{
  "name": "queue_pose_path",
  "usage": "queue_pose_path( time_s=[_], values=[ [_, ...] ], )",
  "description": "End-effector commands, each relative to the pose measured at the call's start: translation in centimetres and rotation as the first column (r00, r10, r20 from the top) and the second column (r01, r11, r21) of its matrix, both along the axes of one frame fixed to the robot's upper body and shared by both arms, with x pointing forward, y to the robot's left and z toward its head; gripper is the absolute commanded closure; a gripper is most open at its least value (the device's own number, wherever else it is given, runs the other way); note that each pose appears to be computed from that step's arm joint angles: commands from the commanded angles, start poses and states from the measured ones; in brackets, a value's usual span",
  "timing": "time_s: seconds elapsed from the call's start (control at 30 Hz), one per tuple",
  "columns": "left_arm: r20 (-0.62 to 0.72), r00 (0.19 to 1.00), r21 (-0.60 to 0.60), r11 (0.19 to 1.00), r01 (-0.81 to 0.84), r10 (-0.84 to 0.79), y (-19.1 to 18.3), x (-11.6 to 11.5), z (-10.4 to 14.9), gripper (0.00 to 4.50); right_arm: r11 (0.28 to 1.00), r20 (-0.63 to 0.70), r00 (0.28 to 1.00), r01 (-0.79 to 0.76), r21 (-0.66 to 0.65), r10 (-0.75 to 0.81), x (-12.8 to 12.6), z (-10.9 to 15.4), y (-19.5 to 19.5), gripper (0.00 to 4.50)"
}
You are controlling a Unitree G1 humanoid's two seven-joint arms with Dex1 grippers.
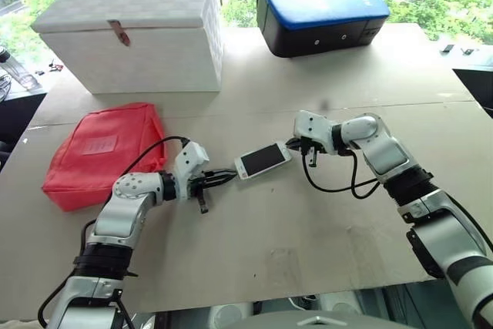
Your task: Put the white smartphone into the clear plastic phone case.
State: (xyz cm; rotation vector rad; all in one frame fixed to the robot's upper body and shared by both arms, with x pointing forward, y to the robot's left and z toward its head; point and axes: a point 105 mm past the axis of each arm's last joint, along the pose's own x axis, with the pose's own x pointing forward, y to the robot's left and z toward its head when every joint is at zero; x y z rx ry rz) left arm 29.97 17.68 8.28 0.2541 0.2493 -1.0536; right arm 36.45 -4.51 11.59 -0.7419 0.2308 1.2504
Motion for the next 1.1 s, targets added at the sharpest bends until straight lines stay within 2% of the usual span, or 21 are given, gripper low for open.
queue_pose_path(
  time_s=[0.03,0.3,0.47,0.63,0.73,0.9,1.0,1.1],
  values=[
    [0.025,1.0,-0.001,1.0,0.016,-0.016,-0.3,0.1,0.2,4.47,0.989,-0.006,0.991,-0.131,0.071,0.132,-2.1,0.9,2.8,4.5],
    [0.04,0.999,0.021,1.0,0.014,-0.015,0.7,0.6,0.6,4.47,0.982,-0.102,0.979,-0.169,0.085,0.177,-5.5,0.8,1.7,4.5],
    [0.033,0.999,0.012,0.999,0.037,-0.038,0.3,0.4,0.5,4.47,0.995,-0.092,0.994,-0.057,0.079,0.064,-5.5,1.0,0.2,4.5],
    [0.03,0.999,0.009,1.0,0.013,-0.013,0.6,0.5,0.5,4.47,0.986,-0.019,0.987,0.159,0.056,-0.158,-3.4,1.2,-3.1,4.5],
    [0.088,0.996,-0.016,1.0,-0.005,0.006,0.6,1.4,2.7,4.47,0.96,-0.057,0.968,0.25,0.123,-0.245,-3.2,2.6,-5.4,4.5],
    [0.092,0.993,-0.145,0.986,0.08,-0.067,-2.8,1.5,5.9,4.47,0.948,-0.149,0.974,0.205,0.244,-0.172,-5.4,4.3,-5.2,4.5],
    [0.075,0.994,-0.159,0.983,0.094,-0.083,-4.0,1.7,6.0,4.47,0.944,-0.164,0.973,0.203,0.259,-0.165,-5.6,4.4,-4.7,4.5],
    [0.045,0.993,-0.114,0.986,0.118,-0.114,-4.6,1.5,4.7,4.47,0.943,-0.17,0.974,0.189,0.274,-0.146,-5.7,4.4,-3.8,4.5]
  ],
)
